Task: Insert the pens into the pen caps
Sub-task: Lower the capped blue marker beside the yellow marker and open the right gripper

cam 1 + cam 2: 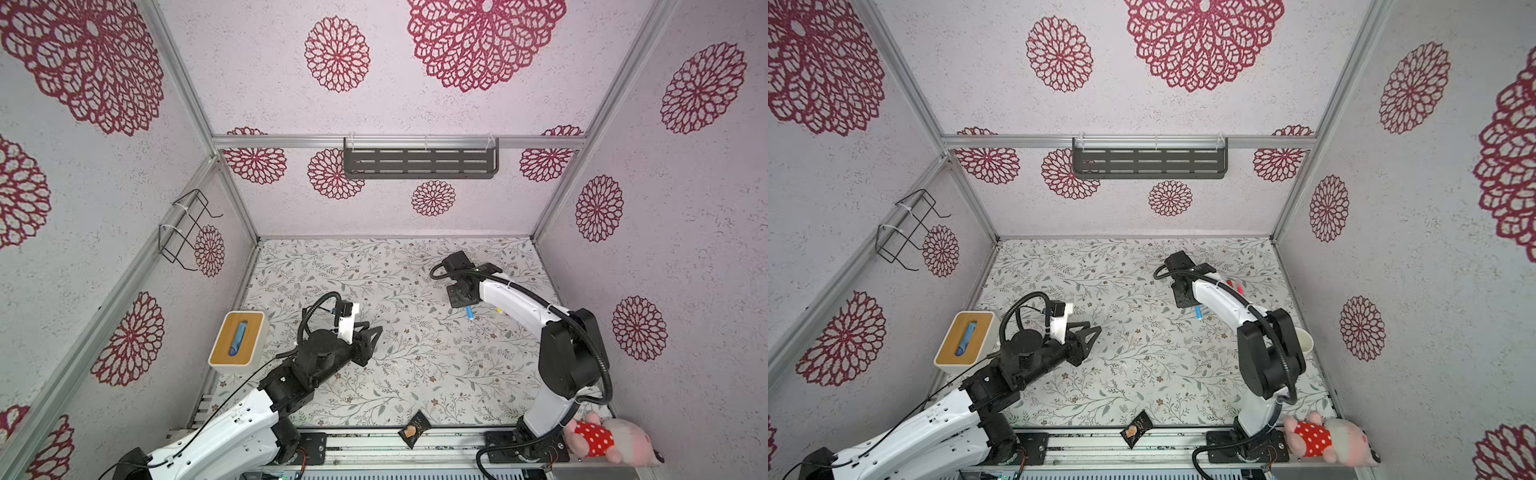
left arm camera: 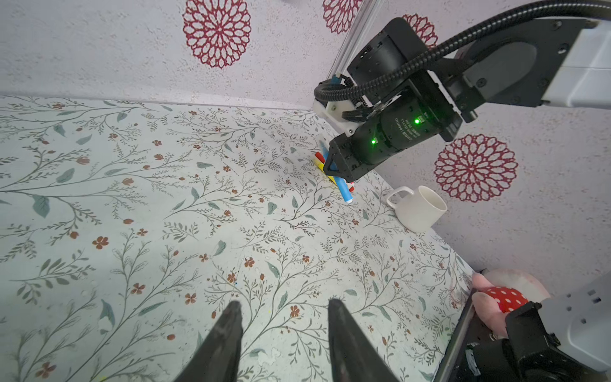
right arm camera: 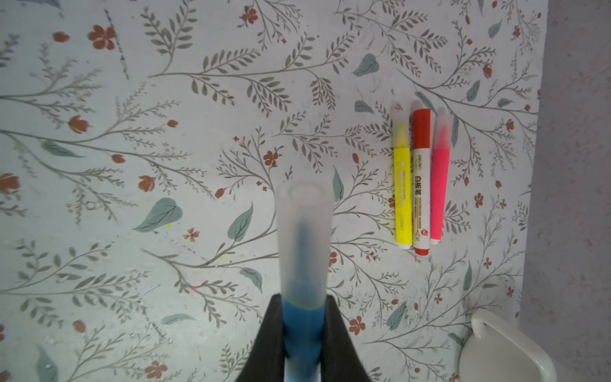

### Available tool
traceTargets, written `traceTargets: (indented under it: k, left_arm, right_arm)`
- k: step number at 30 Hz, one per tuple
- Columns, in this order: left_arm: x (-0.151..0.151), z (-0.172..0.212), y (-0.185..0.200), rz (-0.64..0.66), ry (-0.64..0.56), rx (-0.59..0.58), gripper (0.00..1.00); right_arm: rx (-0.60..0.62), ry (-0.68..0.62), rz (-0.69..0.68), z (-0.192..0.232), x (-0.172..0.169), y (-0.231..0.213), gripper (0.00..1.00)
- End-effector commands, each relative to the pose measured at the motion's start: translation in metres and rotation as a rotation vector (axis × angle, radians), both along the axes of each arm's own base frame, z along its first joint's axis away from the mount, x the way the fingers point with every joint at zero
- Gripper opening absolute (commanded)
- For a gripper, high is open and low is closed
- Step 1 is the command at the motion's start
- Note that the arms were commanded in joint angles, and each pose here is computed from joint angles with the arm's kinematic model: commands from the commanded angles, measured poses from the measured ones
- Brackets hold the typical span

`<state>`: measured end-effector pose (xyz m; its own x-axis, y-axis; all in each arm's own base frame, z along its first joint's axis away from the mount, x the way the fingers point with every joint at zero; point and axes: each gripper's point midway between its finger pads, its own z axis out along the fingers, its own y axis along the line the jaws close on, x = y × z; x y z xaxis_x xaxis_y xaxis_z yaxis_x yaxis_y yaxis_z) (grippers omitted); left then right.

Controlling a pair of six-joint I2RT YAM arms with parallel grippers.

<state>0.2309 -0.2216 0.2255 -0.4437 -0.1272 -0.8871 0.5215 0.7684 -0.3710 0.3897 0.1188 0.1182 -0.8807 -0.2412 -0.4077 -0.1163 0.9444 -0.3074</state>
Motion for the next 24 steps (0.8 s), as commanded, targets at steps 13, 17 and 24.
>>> traceTargets:
  k: [13,17,24]
  left_arm:
    - [-0.005,0.002,0.017,0.041,-0.033,0.022,0.45]
    - [-0.005,0.001,0.019,0.047,-0.035,0.023,0.45]
    - [-0.005,0.002,0.019,0.047,-0.039,0.021,0.45]
  right_arm:
    - [-0.124,0.123,-0.053,-0.042,0.033,-0.05,0.14]
    - [-0.147,0.154,-0.059,-0.053,0.036,-0.062,0.15]
    - [-0.189,0.187,-0.088,-0.063,0.044,-0.088,0.14]
